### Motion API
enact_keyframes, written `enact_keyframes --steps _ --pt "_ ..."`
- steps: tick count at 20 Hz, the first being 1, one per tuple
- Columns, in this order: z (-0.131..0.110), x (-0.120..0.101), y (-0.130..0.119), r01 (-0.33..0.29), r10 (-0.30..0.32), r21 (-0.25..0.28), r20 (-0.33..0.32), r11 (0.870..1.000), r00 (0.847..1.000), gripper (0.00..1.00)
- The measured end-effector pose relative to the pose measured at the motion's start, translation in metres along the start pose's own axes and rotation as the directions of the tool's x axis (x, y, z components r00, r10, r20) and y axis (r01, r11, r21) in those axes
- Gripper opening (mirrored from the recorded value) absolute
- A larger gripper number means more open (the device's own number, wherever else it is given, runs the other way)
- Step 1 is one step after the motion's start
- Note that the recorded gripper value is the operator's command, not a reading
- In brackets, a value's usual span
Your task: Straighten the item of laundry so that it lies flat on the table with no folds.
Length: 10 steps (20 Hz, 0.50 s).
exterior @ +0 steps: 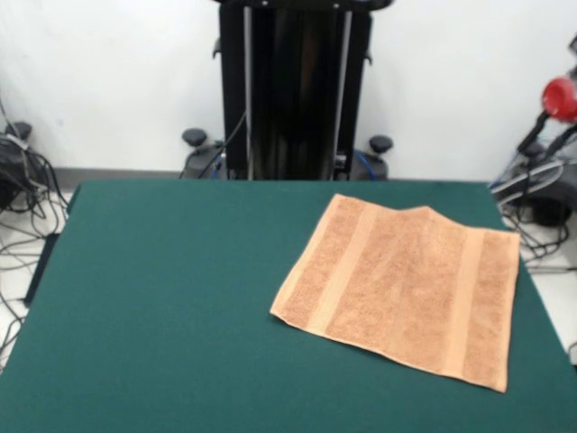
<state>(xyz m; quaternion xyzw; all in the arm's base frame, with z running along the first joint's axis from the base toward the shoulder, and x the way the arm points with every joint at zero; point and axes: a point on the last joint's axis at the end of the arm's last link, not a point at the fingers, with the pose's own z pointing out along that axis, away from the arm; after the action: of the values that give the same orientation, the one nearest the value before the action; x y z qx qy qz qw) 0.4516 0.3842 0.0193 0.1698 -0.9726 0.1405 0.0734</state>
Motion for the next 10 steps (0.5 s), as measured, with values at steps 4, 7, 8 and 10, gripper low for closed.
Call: enact_keyframes --steps 4,7,8,10 --pt "-0.028 -0.011 -0.01 -0.023 0.024 -0.027 0.038 0.999 0.999 1.0" --pt "-0.034 -0.014 -0.014 -0.03 0.032 -0.033 0.05 0.999 0.998 1.0" --pt "-0.035 -0.016 -0.015 -0.032 0.034 -0.036 0.059 0.999 0.998 1.0" --pt "-0.034 -0.017 -0.015 -0.033 0.035 -0.037 0.065 0.999 0.997 1.0"
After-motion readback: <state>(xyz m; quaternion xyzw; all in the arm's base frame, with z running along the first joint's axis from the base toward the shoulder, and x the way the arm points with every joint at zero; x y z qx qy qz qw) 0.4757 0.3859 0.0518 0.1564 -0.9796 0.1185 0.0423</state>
